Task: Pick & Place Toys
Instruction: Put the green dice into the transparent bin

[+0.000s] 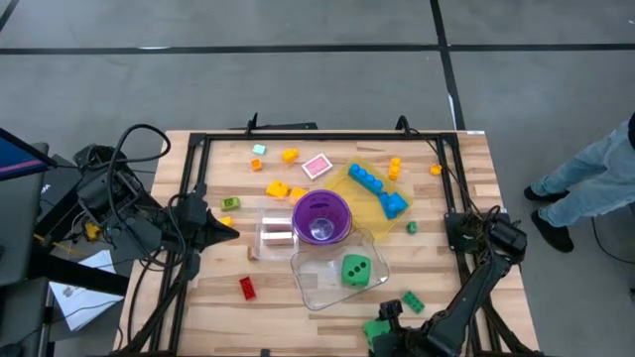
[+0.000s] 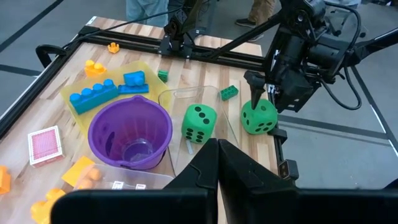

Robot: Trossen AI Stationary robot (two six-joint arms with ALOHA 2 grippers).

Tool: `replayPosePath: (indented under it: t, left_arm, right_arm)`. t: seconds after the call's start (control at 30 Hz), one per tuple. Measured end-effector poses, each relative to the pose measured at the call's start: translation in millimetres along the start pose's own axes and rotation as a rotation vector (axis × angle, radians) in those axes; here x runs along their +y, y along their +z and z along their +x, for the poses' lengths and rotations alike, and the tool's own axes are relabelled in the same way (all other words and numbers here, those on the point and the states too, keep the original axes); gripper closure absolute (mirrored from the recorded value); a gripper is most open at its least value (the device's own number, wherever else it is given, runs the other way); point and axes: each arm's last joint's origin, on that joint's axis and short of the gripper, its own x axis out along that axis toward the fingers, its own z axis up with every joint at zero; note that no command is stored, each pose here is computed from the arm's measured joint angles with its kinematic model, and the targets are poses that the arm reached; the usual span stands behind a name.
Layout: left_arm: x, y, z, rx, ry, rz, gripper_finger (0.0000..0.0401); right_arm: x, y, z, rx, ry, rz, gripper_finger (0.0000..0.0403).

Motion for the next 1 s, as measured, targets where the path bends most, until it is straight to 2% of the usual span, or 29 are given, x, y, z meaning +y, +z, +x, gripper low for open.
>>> replayPosePath:
  t: [0.23,1.0]
  left_arm:
    - [0.0,0.0,0.0,0.000,0.000,0.000,0.0401]
    - [-1.6,2.3,0.0,-0.019,-0.014,-0.021,0.0401]
  right_arm:
    - [3.0,-3.0,8.9,-0.012,0.046,-0.008,0.0003]
    - [-4.4,-10.4,3.6,0.059,0.002,-0.043,0.0003]
